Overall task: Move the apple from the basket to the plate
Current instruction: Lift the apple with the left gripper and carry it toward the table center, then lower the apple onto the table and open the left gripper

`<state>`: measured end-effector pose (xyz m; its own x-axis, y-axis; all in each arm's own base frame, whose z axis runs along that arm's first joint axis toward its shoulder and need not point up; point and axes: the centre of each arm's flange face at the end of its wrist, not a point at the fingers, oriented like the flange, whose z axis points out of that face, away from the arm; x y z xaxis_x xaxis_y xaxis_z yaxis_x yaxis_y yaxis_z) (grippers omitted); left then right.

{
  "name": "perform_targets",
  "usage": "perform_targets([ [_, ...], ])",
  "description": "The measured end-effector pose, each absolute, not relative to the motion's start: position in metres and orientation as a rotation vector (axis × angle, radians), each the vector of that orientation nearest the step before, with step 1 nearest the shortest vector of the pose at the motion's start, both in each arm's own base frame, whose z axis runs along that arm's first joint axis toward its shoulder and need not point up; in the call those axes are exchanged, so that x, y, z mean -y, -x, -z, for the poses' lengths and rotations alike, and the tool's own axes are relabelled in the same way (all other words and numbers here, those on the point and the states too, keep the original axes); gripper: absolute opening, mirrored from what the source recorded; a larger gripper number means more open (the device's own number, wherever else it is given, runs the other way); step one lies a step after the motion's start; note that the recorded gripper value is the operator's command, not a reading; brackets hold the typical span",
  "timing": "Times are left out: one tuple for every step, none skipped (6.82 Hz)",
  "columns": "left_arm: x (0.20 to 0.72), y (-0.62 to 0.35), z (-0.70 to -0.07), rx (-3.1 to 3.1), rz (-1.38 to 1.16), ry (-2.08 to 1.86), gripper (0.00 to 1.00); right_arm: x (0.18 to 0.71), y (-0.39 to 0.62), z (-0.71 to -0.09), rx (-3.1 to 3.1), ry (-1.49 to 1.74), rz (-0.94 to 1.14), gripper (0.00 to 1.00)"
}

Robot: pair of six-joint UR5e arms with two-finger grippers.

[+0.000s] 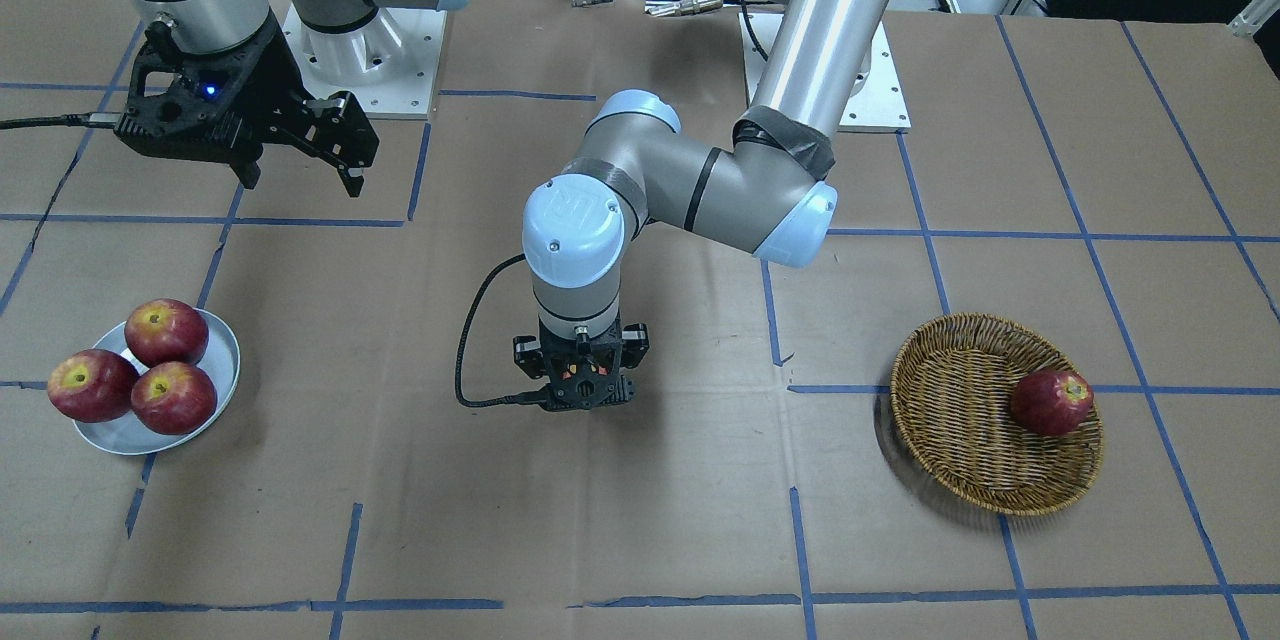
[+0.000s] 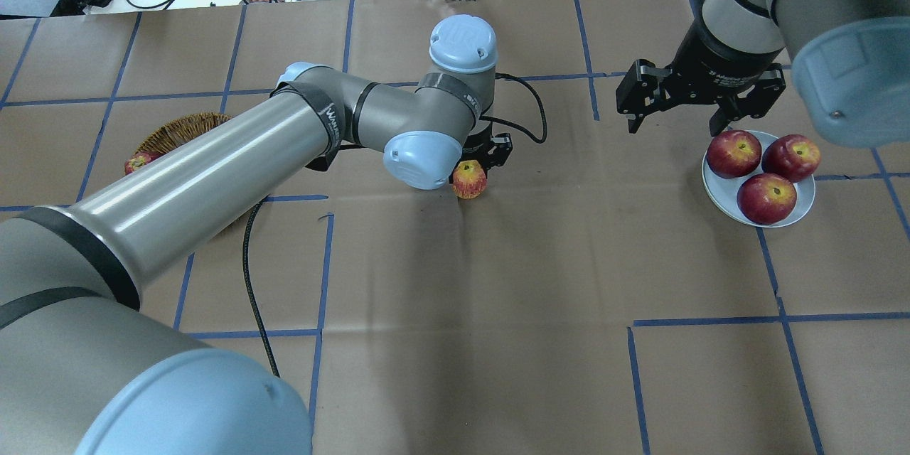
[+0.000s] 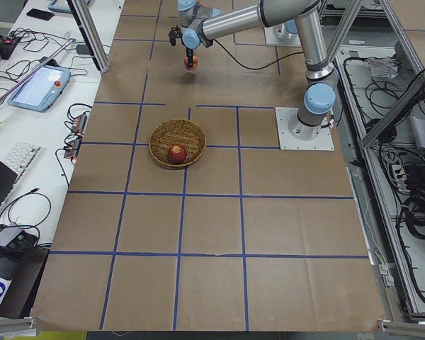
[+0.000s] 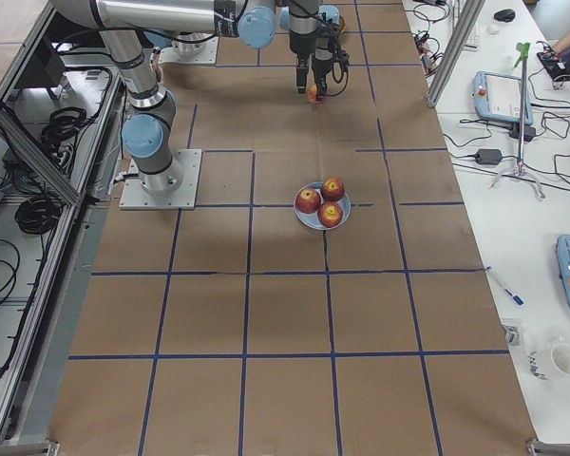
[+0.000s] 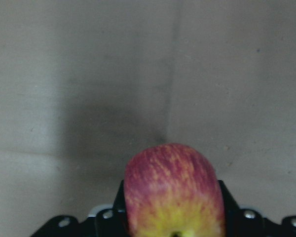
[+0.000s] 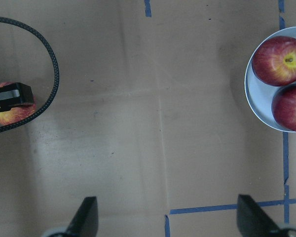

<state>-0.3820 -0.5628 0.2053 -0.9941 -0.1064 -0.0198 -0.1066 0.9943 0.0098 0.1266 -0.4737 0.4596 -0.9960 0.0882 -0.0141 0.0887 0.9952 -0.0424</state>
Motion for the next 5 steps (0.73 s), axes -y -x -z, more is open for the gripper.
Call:
perform_targets([
  [0.563,0.382,-0.202,-3.118,-0.02,0.165,0.7,0.474,-0.127,-0.46,-3.126,-0.139,0.067,1.0],
  [0.563,0.383,-0.198,-3.117,-0.024,0.164,0.81,0.474,-0.127,-0.459,-3.126,-0.139,0.067,1.0],
  [0.563,0.383,-0.196,-3.116,-0.027,0.164,0.99,0.474,-0.127,-0.459,-3.125,-0.139,0.066,1.0],
  [0.563,0.383,-0.198,-3.118,-0.024,0.164,0.99,0.474,-0.127,-0.459,-3.126,-0.139,0.066,1.0],
  [0.563,0.382,-0.207,-3.123,-0.008,0.165,0.99,0.474,-0.127,-0.459,-3.126,-0.139,0.066,1.0],
])
